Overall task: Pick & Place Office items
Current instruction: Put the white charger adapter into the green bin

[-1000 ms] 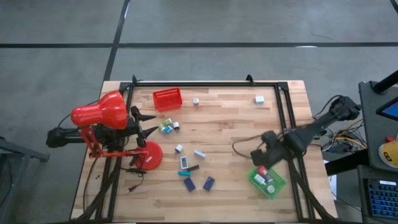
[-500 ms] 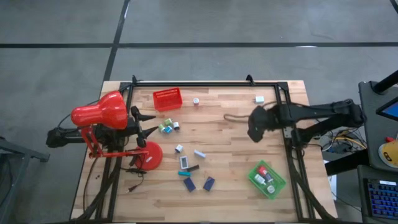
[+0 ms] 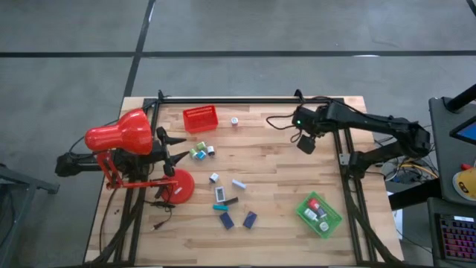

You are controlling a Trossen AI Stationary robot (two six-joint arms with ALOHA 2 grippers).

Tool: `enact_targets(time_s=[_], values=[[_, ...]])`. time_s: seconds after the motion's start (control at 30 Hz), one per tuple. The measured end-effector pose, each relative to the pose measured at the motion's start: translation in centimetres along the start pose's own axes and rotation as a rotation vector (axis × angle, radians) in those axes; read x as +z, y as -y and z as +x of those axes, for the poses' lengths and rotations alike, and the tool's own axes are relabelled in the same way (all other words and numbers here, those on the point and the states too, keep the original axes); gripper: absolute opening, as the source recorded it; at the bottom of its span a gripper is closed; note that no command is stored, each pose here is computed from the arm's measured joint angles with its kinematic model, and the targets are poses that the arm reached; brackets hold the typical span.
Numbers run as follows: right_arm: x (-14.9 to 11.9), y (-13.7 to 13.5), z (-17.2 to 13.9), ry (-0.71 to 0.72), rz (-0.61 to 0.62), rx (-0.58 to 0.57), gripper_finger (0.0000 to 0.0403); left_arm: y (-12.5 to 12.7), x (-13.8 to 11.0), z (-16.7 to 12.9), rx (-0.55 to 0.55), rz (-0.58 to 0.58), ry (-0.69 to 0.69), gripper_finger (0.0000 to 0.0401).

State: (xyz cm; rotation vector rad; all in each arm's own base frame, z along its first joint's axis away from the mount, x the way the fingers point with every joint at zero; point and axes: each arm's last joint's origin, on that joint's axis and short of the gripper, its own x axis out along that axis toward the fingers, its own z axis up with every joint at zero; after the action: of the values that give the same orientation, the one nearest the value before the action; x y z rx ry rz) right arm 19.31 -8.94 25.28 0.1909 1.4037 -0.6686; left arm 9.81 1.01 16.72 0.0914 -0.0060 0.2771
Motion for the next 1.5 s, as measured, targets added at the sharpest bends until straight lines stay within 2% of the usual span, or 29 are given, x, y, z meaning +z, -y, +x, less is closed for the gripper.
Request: enact_targets(time_s=[0.3, 0.5, 0.6, 0.77, 0.97, 1.13, 1.3, 1.5], values=[[1.4, 1.5, 3.6, -0.162, -0.155, -0.01, 0.0274, 0.0, 0.0, 0.0, 0.0, 0.0, 0.0, 0.0245], [2.0, 2.9, 5.8, -0.244, -0.12, -0.01, 0.0274, 0.0, 0.0, 0.0, 0.0, 0.0, 0.0, 0.0245], [2.3, 3.7, 6.9, -0.264, -0.131, 0.03, 0.0274, 0.0, 0.0, 0.0, 0.0, 0.0, 0.0, 0.0245], [2.5, 4.9, 8.2, -0.27, -0.201, 0.125, 0.0274, 0.0, 0.0, 0.0, 0.0, 0.0, 0.0, 0.0245], [2.5, 6.7, 8.4, -0.246, -0.212, 0.115, 0.0274, 0.0, 0.0, 0.0, 0.0, 0.0, 0.0, 0.0245], [3.4, 8.0, 8.3, -0.158, -0.261, 0.074, 0.0274, 0.0, 0.0, 0.0, 0.0, 0.0, 0.0, 0.0245], [4.1, 8.1, 8.3, -0.098, -0.374, 0.051, 0.0274, 0.0, 0.0, 0.0, 0.0, 0.0, 0.0, 0.0245], [3.9, 8.2, 8.5, -0.106, -0.383, 0.049, 0.0274, 0.0, 0.0, 0.0, 0.0, 0.0, 0.0, 0.0245]])
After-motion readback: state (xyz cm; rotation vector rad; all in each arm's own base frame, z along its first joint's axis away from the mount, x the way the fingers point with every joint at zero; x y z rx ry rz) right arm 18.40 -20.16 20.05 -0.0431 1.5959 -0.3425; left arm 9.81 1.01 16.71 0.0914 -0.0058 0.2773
